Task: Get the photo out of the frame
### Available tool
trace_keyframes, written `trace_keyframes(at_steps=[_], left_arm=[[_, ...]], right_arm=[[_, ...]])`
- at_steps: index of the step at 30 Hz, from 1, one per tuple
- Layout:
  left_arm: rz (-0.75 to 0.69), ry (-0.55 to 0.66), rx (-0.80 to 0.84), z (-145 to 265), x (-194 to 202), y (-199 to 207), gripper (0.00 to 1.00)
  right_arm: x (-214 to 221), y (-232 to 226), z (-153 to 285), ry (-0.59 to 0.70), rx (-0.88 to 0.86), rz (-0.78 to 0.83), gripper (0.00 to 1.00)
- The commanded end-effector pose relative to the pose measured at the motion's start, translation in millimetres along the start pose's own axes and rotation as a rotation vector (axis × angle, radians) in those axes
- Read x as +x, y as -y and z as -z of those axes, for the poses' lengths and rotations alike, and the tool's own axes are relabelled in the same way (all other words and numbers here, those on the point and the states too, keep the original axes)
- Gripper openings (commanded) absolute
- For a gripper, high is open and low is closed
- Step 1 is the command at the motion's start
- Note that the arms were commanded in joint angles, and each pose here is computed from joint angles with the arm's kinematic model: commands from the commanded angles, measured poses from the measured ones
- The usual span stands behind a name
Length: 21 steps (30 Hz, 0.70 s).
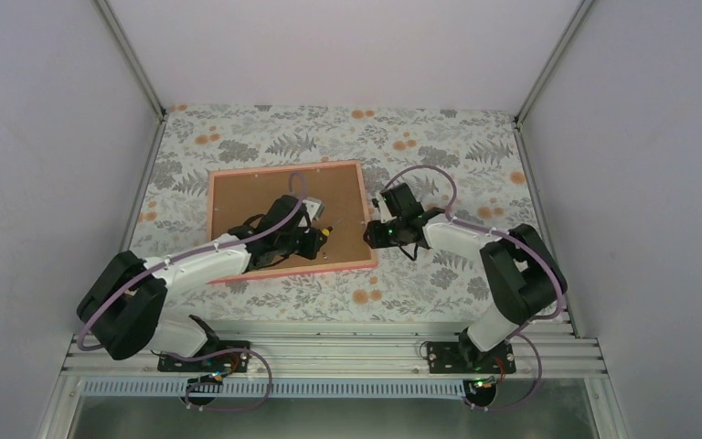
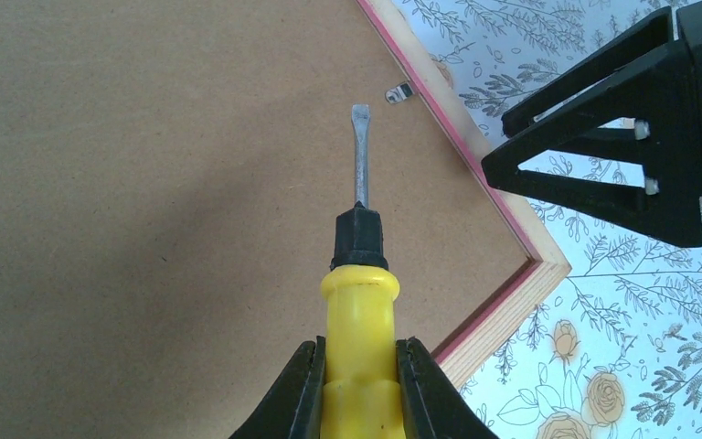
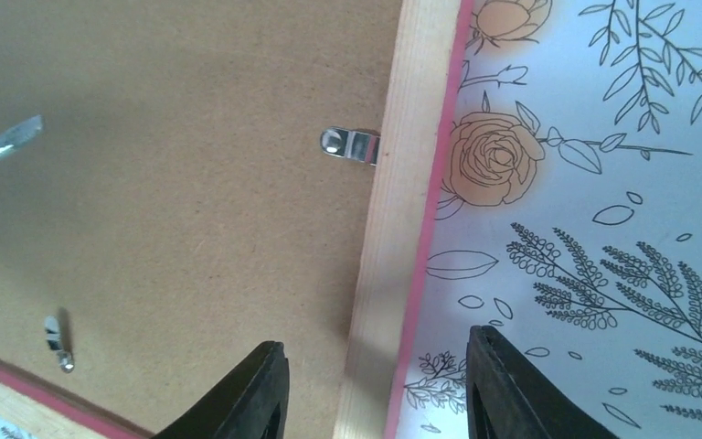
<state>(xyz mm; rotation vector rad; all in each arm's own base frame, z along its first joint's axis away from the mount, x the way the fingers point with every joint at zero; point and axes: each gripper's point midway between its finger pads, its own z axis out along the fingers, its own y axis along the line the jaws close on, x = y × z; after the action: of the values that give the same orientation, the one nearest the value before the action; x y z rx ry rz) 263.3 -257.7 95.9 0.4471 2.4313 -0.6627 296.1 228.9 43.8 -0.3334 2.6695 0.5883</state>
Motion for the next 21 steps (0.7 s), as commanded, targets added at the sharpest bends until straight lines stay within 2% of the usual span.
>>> trace_keyframes(at_steps=[1, 12, 21], left_arm=[[-0.034, 0.036, 0.034, -3.2, -17.0, 11.9, 0.02], [-0.060, -0.004, 0.074, -23.9, -14.9, 22.0, 0.02], [-0.073, -0.034, 0.096, -38.4, -10.0, 29.4, 0.02]], right_arm=[[-7.7, -1.6, -10.1, 0.017, 0.011, -0.008, 0.39], [-3.5, 1.6, -27.4, -0.010, 0.017, -0.017, 0.31], [1.1, 9.3, -27.8, -0.021, 0.057, -0.021, 0.20]])
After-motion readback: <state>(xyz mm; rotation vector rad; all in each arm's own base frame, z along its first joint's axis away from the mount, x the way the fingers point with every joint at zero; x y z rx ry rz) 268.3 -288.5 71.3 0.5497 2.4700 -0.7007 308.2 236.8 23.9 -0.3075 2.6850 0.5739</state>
